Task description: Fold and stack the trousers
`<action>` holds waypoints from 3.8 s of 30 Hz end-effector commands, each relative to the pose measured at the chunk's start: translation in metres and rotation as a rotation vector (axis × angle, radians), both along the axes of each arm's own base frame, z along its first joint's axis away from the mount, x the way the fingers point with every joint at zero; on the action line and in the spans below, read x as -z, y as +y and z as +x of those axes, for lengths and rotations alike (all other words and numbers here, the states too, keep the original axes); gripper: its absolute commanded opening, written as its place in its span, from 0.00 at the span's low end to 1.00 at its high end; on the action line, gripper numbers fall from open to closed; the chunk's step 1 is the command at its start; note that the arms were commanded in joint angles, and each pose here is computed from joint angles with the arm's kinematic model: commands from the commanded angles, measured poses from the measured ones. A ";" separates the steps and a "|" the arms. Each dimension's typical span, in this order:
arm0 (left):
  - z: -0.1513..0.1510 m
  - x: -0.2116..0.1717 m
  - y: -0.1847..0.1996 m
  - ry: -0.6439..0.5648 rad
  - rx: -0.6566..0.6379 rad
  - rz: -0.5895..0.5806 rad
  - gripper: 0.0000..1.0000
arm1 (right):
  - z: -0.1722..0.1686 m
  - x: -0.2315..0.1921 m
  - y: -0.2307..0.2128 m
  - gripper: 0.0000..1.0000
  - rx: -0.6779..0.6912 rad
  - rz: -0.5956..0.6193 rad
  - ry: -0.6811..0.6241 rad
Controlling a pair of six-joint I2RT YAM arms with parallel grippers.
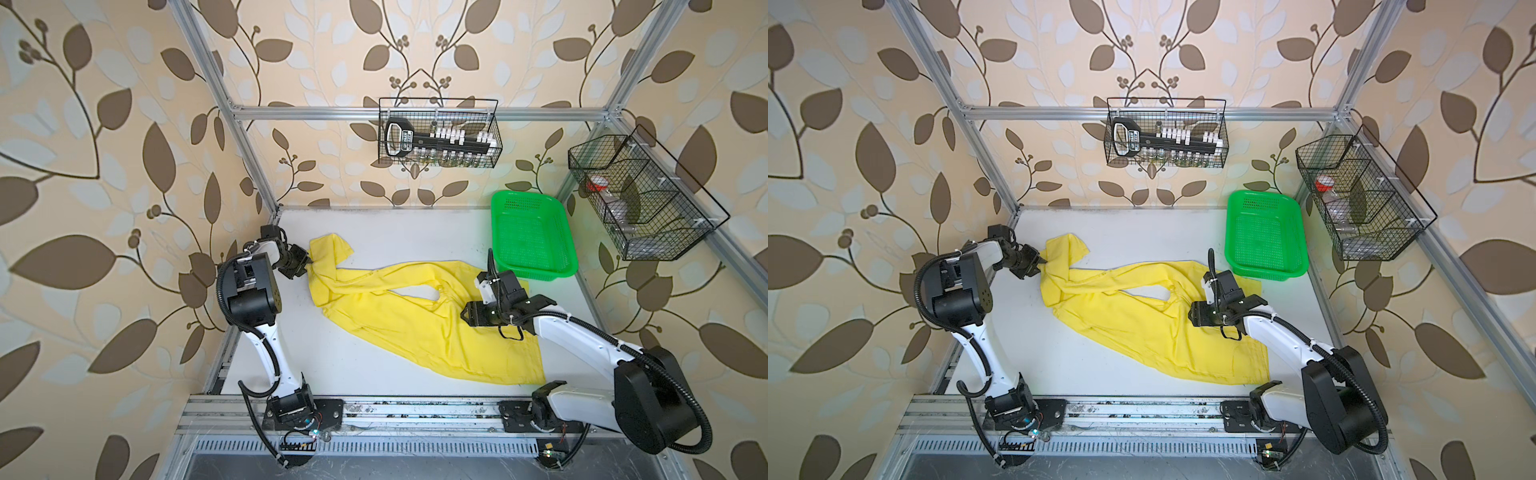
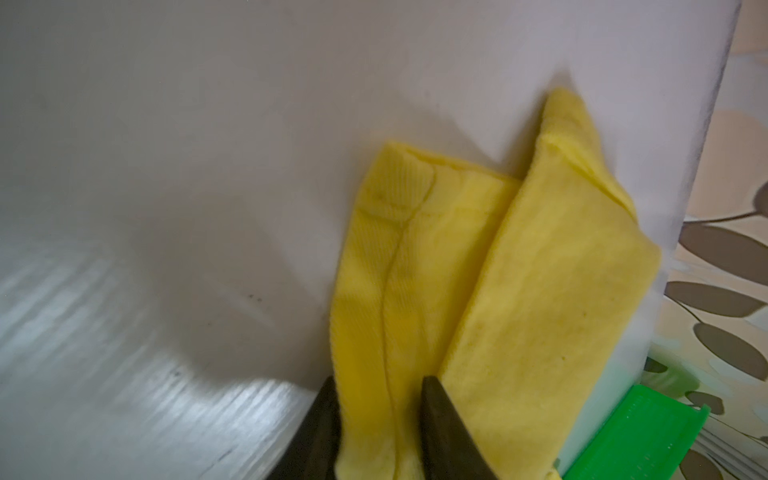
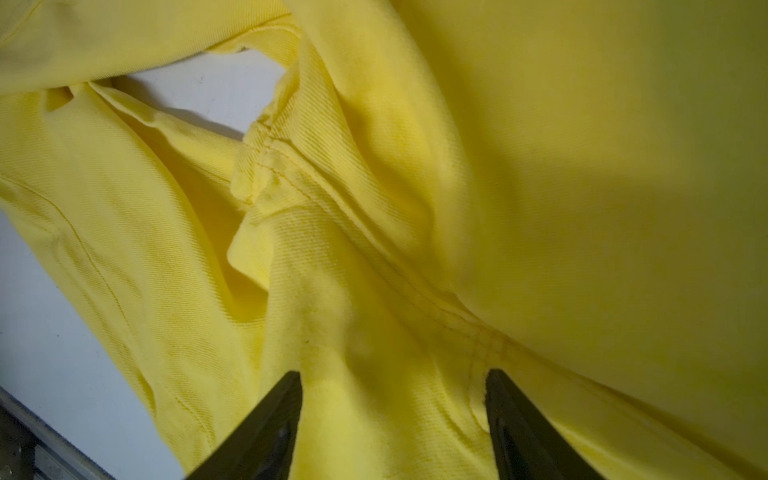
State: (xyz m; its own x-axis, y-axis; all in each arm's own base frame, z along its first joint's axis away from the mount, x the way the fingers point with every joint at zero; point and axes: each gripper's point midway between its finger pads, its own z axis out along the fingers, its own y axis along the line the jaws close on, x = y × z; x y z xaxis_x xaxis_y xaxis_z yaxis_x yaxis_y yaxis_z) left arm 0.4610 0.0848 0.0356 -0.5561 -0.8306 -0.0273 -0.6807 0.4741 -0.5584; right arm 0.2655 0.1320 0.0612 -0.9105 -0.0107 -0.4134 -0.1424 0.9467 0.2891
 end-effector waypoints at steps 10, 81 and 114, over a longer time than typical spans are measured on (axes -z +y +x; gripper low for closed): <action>0.003 -0.036 0.013 -0.035 0.013 0.080 0.06 | 0.004 0.010 0.008 0.70 0.005 0.025 0.023; -0.173 -0.078 0.013 0.311 -0.045 0.337 0.76 | 0.117 -0.034 0.063 0.75 -0.604 -0.342 -0.304; -0.172 -0.031 0.023 0.370 -0.359 0.229 0.18 | 0.107 -0.013 0.069 0.73 -0.612 -0.322 -0.232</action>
State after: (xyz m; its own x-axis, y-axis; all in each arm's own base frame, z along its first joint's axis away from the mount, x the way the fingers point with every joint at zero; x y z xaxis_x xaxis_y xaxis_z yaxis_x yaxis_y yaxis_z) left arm 0.2930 0.1065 0.0636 -0.2622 -0.9613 -0.0846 -0.9495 0.2727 -0.1551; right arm 0.3795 0.1998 0.0718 -0.5980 -0.6407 -0.4816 -0.6847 0.7207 -0.1086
